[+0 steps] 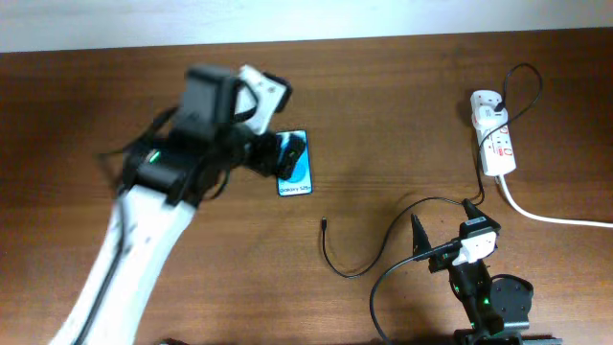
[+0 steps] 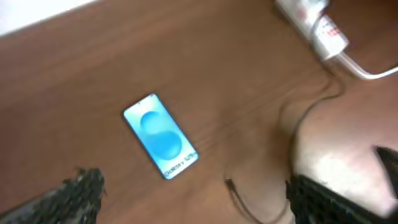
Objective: Plug charger to phone and switch on socket
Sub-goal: 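Move the left gripper over the blue Galaxy phone, then lower the left gripper onto the phone's top edge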
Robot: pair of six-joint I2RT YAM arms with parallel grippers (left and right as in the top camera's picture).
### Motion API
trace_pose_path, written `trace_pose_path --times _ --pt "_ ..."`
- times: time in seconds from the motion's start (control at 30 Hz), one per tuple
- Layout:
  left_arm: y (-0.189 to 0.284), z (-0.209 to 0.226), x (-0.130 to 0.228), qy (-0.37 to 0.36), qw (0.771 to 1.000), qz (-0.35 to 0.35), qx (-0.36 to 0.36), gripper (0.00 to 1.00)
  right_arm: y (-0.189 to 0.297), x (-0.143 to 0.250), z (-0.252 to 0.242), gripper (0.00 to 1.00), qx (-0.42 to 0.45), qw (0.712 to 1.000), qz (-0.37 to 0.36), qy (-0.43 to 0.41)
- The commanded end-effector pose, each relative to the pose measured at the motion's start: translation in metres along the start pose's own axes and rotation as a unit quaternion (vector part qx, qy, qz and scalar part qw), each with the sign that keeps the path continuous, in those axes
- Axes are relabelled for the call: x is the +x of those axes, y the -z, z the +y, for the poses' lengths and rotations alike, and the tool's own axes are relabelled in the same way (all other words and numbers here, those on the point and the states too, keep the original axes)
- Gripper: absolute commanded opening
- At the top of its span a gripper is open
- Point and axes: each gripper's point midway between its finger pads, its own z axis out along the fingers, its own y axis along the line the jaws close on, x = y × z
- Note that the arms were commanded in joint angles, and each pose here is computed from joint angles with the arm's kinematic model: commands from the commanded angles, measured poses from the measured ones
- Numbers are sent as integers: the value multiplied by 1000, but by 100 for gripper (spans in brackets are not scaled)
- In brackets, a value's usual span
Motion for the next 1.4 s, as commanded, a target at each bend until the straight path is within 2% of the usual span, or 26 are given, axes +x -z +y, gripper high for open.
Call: trace_pose_path --times 0.0,0.07,0.1,0.17,0.23,0.3,0.37,0.5,0.57,0.9,1.17,1.37 --pt "-40 11 6 -5 994 101 -29 99 0 3 2 99 -3 1000 3 -4" --pt "-63 14 15 4 986 163 -24 99 0 3 2 98 -3 1000 3 -4" --pt "-70 12 13 6 987 161 -13 99 0 3 2 98 -3 1000 3 -4" --pt "-73 -21 8 25 985 149 83 99 0 3 2 98 -3 1000 3 -4" --pt "-78 -22 -8 30 988 118 89 99 0 3 2 98 -3 1000 3 -4" --pt "-84 0 -4 133 983 129 12 99 0 3 2 98 -3 1000 3 -4" --pt "-90 26 6 205 966 137 -72 99 0 3 2 98 -3 1000 3 -4" --pt "-118 35 28 236 950 177 -101 99 0 3 2 98 -3 1000 3 -4" --pt "-127 48 36 264 936 182 -144 99 0 3 2 98 -3 1000 3 -4" --pt "-187 58 83 290 908 253 -167 99 0 3 2 98 -3 1000 3 -4" --pt "-200 63 69 288 918 216 -167 99 0 3 2 98 -3 1000 3 -4" --pt "-224 65 98 288 906 257 -172 99 0 3 2 98 -3 1000 3 -4"
